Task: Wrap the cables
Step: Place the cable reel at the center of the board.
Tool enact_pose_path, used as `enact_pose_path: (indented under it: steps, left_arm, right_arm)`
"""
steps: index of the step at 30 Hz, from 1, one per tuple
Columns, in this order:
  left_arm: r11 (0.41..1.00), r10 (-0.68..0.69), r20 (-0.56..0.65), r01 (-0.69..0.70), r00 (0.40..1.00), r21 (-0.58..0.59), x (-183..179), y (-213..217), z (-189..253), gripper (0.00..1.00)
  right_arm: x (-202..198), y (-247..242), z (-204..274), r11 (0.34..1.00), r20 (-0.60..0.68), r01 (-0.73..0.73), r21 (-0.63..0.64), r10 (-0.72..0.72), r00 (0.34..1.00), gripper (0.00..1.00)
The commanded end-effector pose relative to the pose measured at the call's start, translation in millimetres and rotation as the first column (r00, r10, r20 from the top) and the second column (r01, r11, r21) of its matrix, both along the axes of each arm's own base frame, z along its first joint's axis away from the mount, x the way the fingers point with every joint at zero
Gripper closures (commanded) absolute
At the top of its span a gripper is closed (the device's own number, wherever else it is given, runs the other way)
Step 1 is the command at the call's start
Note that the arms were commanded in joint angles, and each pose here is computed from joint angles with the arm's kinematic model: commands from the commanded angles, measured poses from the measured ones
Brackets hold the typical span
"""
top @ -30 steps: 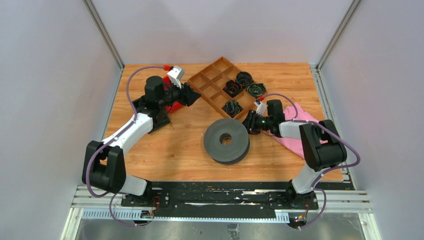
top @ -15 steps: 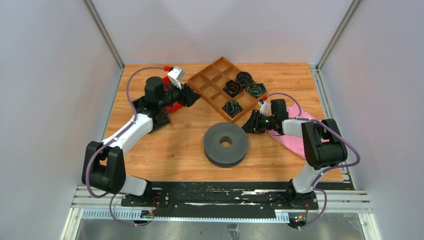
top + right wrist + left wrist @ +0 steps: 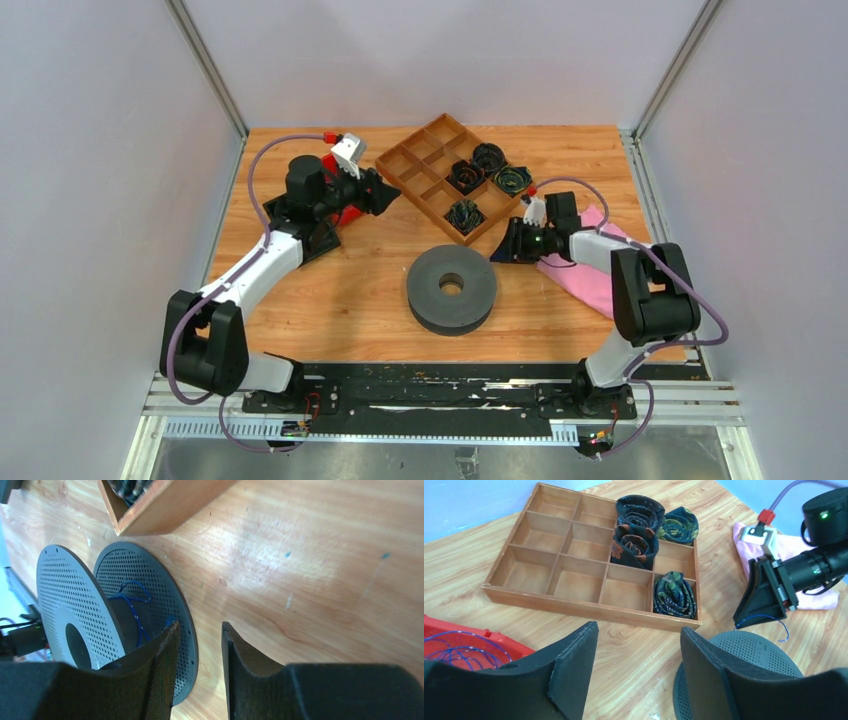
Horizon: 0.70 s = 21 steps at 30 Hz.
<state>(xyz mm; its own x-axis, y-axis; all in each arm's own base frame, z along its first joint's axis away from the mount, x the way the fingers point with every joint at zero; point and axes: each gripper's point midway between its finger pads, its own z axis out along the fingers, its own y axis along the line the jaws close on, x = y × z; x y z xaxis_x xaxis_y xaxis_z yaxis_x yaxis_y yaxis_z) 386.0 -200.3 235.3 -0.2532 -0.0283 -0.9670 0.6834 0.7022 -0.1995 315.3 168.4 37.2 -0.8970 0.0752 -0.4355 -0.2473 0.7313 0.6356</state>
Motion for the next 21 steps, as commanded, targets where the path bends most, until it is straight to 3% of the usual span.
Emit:
enact_pose_path:
  steps: [1, 11, 21]
  left_arm:
    - [0.998, 0.061, 0.067, -0.063, 0.996, 0.015, 2, 14, 15, 0.31]
    - [0.997, 0.075, 0.068, -0.076, 0.995, 0.009, 1, 18, 17, 0.28]
    - [0.997, 0.073, 0.071, -0.074, 0.995, 0.009, -2, 18, 17, 0.27]
  right_arm:
    - [14, -30, 23, 0.983, 0.103, 0.0, -0.182, 0.019, 0.994, 0.64]
    - [8, -37, 44, 0.971, 0.2, -0.026, -0.237, 0.075, 0.977, 0.62]
    - [-22, -37, 39, 0.948, 0.129, -0.134, -0.287, 0.177, 0.976, 0.62]
